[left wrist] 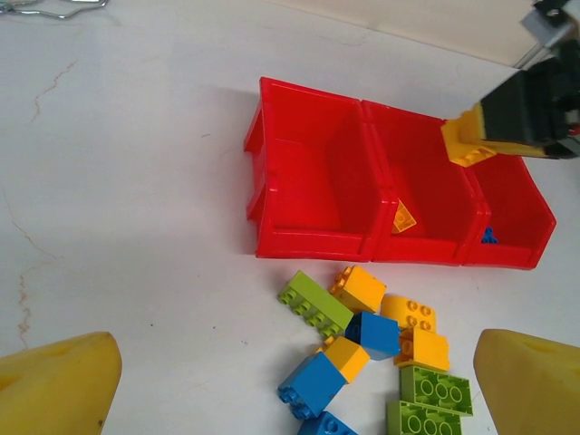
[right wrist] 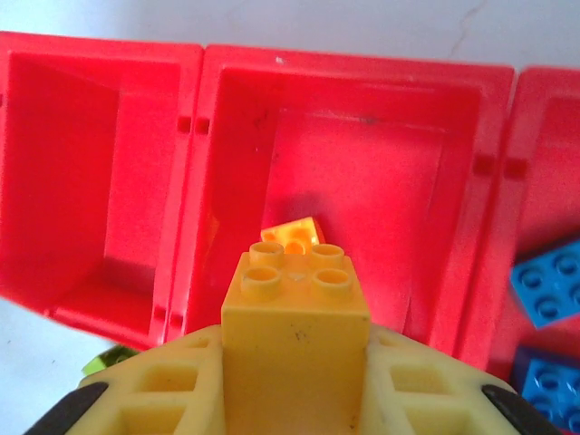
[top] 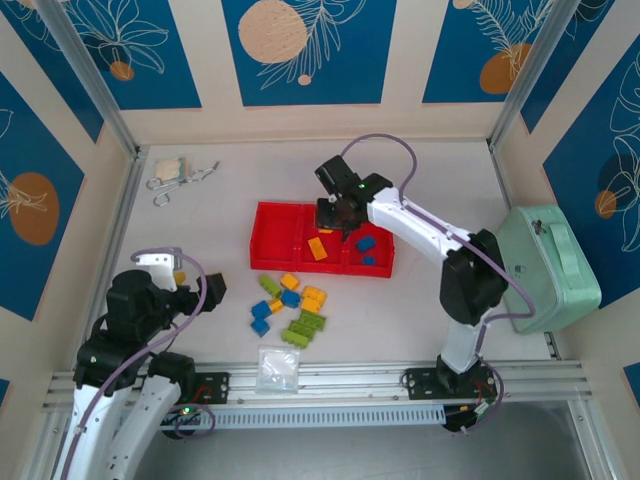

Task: Sort the legos into containers by color
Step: Place the lego in the container.

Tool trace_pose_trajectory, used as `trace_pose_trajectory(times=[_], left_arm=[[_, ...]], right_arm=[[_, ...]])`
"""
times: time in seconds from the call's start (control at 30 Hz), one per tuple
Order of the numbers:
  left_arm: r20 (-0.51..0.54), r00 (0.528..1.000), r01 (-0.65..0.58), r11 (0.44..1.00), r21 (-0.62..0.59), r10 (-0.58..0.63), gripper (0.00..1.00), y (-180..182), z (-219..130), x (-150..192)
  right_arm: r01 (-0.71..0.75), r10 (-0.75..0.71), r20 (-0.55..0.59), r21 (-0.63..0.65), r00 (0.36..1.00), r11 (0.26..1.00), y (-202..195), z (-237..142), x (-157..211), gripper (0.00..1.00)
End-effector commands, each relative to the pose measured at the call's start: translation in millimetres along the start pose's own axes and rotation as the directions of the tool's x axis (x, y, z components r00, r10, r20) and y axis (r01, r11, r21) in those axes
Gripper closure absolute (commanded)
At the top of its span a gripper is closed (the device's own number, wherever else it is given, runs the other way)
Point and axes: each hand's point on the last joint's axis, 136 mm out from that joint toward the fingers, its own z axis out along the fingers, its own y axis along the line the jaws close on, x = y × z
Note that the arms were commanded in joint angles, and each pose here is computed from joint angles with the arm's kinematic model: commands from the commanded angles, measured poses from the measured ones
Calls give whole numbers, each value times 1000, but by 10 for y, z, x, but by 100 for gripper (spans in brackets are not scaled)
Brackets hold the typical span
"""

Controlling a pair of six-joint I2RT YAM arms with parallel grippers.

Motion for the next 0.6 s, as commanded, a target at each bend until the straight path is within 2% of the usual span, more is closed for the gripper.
trace_pose_trajectory(times=[0.0, 0.2, 0.3, 0.43, 0.57], left_arm=[[15, 1000, -21, 999, 25, 21, 1, -38, -4, -7], [9, 1000, -29, 997, 65, 29, 1, -108, -5, 3], [14, 999, -31, 997, 68, 30, 1, -113, -14, 0], [18, 999, -33, 997, 71, 32, 1, -117, -16, -2], [15, 999, -32, 997, 69, 31, 1, -112, -10, 2]], right_arm=[[66, -66, -18, -27, 998, 997, 107, 74, -91, 82], [68, -67, -60, 9, 996, 998, 99, 378, -139, 81], [65, -63, -82, 22, 995, 998, 103, 460, -122, 76], [66, -61, -79, 55, 995, 996, 67, 400, -106, 52], [66, -62, -62, 53, 996, 996, 106, 179, -87, 30]])
